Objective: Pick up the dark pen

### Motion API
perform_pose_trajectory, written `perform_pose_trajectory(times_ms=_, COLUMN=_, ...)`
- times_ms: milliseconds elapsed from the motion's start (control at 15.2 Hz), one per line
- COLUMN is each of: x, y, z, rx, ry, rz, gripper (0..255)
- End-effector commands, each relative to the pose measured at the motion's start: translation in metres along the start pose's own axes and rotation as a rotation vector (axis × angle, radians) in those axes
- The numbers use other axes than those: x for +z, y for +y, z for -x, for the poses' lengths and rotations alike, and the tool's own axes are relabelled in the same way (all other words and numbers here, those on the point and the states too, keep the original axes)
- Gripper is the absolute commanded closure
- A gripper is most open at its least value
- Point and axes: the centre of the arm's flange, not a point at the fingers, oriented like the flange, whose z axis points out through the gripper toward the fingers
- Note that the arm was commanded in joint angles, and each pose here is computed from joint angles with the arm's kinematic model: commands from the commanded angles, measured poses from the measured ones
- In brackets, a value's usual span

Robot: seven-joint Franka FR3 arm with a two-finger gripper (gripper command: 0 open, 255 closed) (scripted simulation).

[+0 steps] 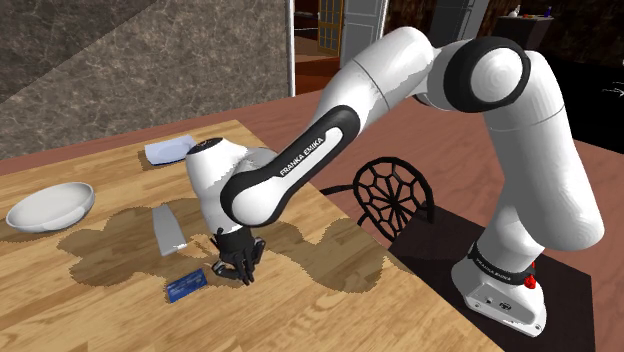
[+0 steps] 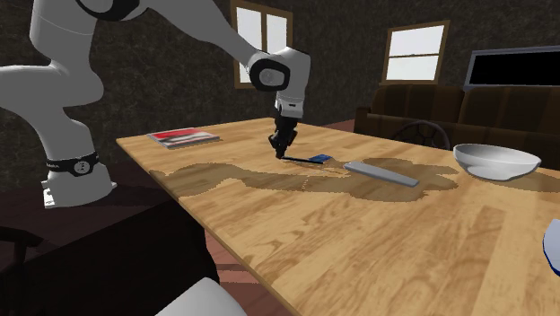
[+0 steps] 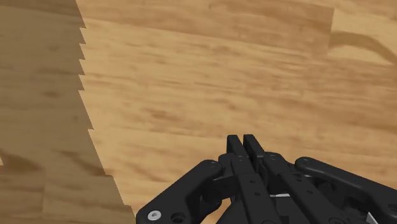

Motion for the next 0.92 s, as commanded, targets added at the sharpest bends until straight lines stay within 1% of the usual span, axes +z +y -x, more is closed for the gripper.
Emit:
perform_pose_trajectory(times_ms=0, x=-0.011, y=0.0, z=0.003, rx=0.0, ry=-0.001, rz=0.0, gripper=255)
perform_pose_trajectory(times_ms=726, x=-0.068, y=-0.002, z=0.016, rx=0.0, ry=-0.001, rz=0.0, gripper=255)
perform_pose_trajectory(times_ms=858, x=-0.068, y=-0.002, z=0.016, rx=0.0, ry=-0.001, rz=0.0, gripper=255)
